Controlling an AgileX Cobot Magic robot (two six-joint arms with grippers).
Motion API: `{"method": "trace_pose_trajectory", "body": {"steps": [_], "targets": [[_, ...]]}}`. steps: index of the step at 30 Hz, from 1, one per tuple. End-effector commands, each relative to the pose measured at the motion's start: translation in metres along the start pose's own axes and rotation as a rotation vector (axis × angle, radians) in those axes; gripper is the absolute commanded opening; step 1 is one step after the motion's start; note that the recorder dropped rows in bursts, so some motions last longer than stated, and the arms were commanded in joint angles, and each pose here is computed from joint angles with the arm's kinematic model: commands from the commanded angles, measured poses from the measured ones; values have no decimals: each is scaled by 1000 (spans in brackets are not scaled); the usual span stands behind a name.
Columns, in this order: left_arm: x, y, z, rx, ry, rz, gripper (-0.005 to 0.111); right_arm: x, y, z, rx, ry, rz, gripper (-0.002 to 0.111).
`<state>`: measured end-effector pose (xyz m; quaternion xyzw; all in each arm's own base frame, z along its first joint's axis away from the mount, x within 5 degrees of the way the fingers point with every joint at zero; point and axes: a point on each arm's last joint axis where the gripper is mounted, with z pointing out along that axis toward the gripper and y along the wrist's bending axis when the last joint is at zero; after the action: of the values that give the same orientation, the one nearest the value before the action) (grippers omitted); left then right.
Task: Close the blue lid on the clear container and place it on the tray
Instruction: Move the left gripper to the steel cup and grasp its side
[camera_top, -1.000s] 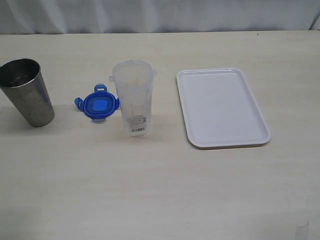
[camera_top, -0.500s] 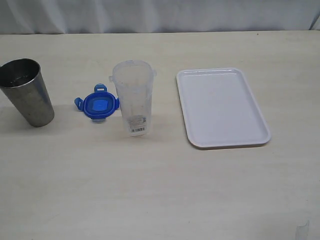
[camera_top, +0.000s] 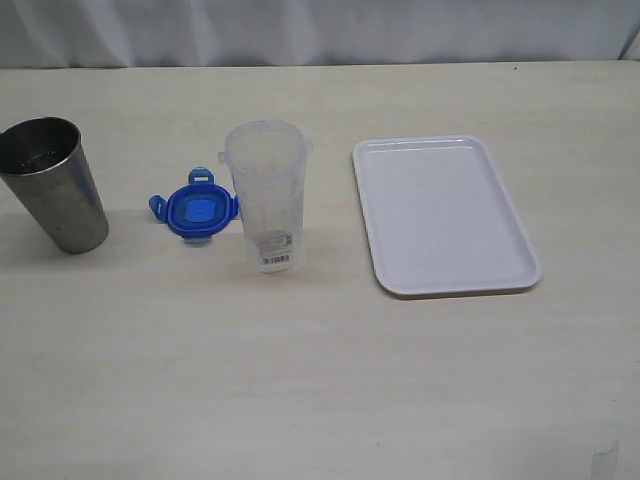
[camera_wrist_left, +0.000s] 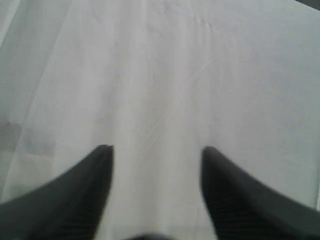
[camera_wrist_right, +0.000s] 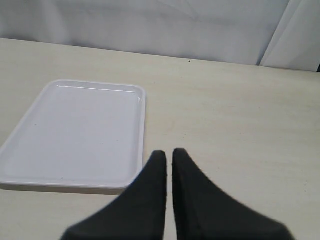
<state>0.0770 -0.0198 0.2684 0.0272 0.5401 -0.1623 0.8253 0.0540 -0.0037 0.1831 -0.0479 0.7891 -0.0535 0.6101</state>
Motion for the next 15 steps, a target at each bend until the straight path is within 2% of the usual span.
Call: {"method": "trace_pose_trajectory", "body": {"steps": [1,3,5,8,10,12,15], "targets": [[24,9,30,-6,184,83,100,0,0,0,4,-2,-4,4],[45,15,44,-14,300,94,103,0,0,0,4,-2,-4,4],[64,19,53,2,352,92,102,0,0,0,4,-2,-4,4],[93,34,60,-86,451,102,102,0,0,0,4,-2,-4,4],[107,40,62,-112,489,105,102,0,0,0,4,-2,-4,4],[121,41,62,-94,537,98,102,0,0,0,4,-2,-4,4],[132,44,61,-104,582,88,102,0,0,0,4,-2,-4,4]]}}
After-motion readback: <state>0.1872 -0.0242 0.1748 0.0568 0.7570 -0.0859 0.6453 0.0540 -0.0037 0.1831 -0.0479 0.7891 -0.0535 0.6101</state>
